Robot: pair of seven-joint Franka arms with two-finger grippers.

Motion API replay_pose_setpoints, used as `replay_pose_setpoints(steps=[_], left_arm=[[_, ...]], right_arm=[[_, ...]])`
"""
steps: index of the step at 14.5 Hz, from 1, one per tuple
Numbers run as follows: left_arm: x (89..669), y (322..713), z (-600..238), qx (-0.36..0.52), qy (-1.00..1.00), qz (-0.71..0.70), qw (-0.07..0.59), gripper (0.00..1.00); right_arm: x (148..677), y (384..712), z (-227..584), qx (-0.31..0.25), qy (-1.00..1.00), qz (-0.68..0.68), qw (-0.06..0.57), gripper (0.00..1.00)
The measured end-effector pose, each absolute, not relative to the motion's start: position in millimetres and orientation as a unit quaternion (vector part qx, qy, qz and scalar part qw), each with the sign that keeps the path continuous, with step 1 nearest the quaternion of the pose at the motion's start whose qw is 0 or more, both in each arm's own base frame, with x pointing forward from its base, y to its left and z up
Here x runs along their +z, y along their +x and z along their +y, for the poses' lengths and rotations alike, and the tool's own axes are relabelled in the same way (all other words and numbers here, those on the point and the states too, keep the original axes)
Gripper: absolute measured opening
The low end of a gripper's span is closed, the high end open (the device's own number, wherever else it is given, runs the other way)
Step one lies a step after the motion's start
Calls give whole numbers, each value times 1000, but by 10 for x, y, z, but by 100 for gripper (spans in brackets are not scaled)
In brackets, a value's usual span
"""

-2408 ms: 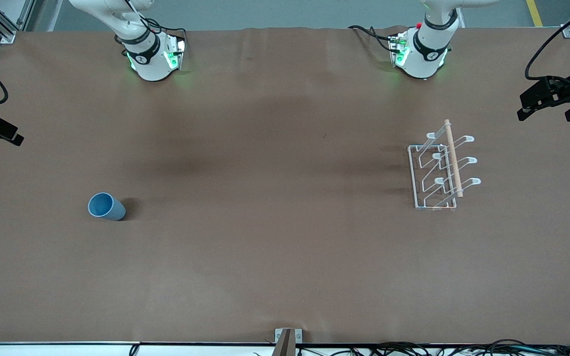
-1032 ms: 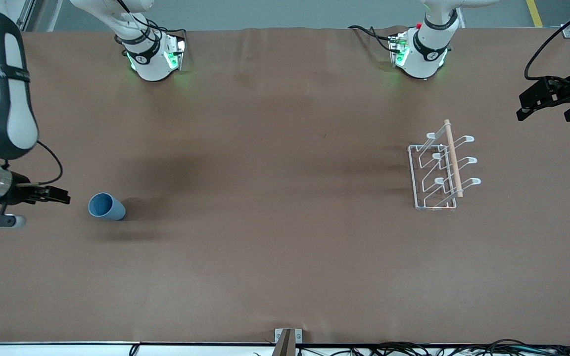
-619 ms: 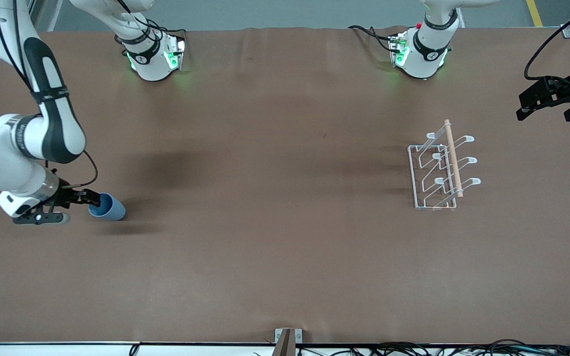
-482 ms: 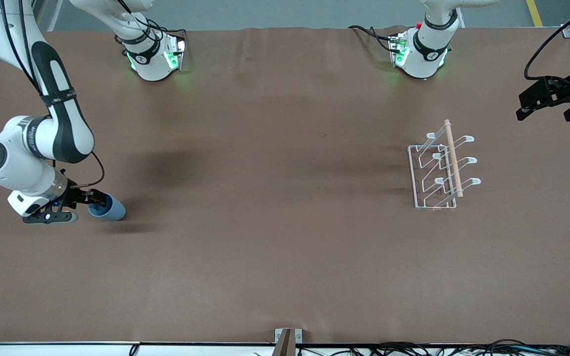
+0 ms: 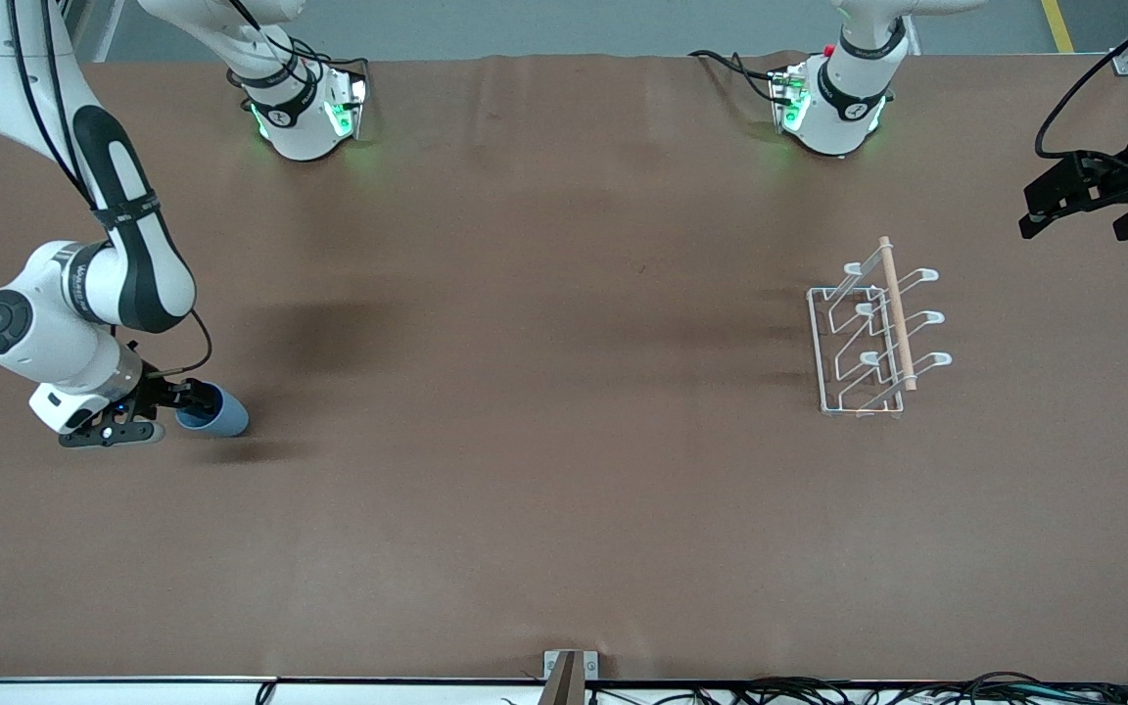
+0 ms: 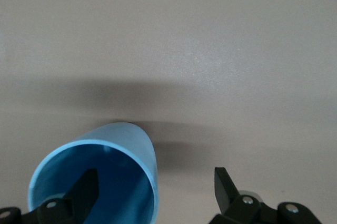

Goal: Hang cup on cup holder
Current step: 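Grasp the blue cup with the right gripper and tip it sideways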

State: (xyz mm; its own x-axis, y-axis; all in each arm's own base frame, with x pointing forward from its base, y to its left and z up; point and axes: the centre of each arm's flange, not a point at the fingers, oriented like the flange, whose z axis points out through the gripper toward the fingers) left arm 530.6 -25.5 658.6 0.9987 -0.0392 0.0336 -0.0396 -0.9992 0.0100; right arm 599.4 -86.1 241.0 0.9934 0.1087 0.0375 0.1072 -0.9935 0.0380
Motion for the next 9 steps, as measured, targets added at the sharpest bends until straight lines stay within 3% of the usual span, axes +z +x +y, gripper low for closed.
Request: replay_pose_setpoints(steps=[2, 9], left_arm=[[6583, 5305, -260, 16, 1000, -20, 5, 100], [6573, 5306, -260, 15, 1000, -20, 5, 100]], right_arm=[[2342, 5968, -853, 17, 998, 55, 18, 81], [2371, 5983, -839, 7, 998, 56, 15, 7]])
